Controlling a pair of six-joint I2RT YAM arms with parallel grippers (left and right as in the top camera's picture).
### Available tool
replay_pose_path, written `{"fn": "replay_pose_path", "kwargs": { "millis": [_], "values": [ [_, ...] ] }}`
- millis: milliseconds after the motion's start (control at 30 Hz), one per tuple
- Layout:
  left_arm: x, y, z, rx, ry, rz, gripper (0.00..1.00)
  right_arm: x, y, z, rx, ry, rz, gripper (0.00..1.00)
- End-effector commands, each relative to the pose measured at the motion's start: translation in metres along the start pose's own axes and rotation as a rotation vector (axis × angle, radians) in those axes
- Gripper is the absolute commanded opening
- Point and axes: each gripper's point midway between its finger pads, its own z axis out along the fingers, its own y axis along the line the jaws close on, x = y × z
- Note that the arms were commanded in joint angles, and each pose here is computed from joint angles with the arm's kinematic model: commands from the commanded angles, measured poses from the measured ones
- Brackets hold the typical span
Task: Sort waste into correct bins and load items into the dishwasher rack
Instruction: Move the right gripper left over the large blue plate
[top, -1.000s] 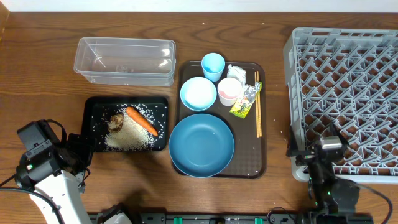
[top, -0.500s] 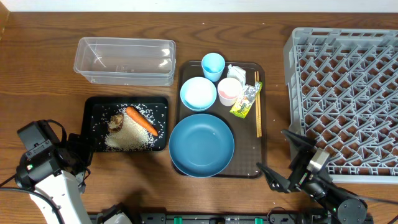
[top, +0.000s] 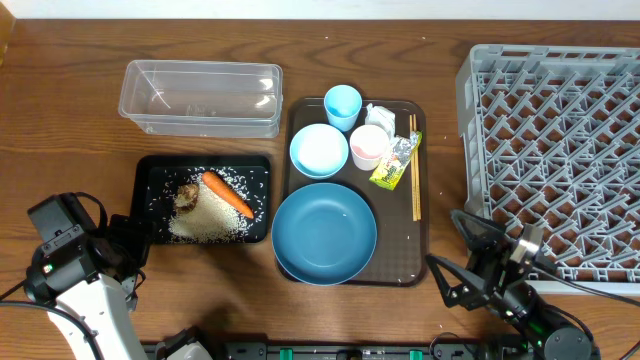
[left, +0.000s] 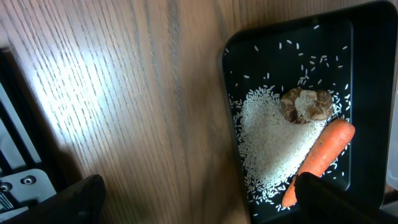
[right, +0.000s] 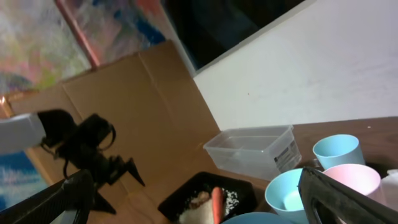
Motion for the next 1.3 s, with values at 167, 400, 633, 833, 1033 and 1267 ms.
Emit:
{"fn": "replay_pose_path", "kwargs": {
  "millis": [167, 400, 633, 833, 1033, 1267],
  "values": [
    [0.000, 0.001, 0.000, -0.002, 0.003, 0.003, 0.98, -0.047, 0.027, 0.008, -0.001, -0.079, -0.035, 0.99],
    [0.000, 0.001, 0.000, -0.002, 0.003, 0.003, 0.98, -0.072, 0.024, 0.044, -0.004, 0.067, -0.080, 0.99],
    [0.000, 0.001, 0.000, -0.002, 0.003, 0.003, 0.98, -0.099, 0.030, 0.096, -0.099, 0.196, -0.178, 0.99],
    [0.000, 0.001, 0.000, -0.002, 0.003, 0.003, 0.98, -0.088, -0.001, 0.147, 0.111, 0.318, -0.195, 0.99],
    [0.000, 0.001, 0.000, -0.002, 0.003, 0.003, 0.98, -0.041, -0.039, 0.176, 0.484, 0.534, -0.336, 0.99],
    [0.000, 0.001, 0.000, -0.002, 0.003, 0.003, 0.98, 0.038, -0.015, 0.216, 0.386, 0.770, -0.322, 0.99]
  ]
}}
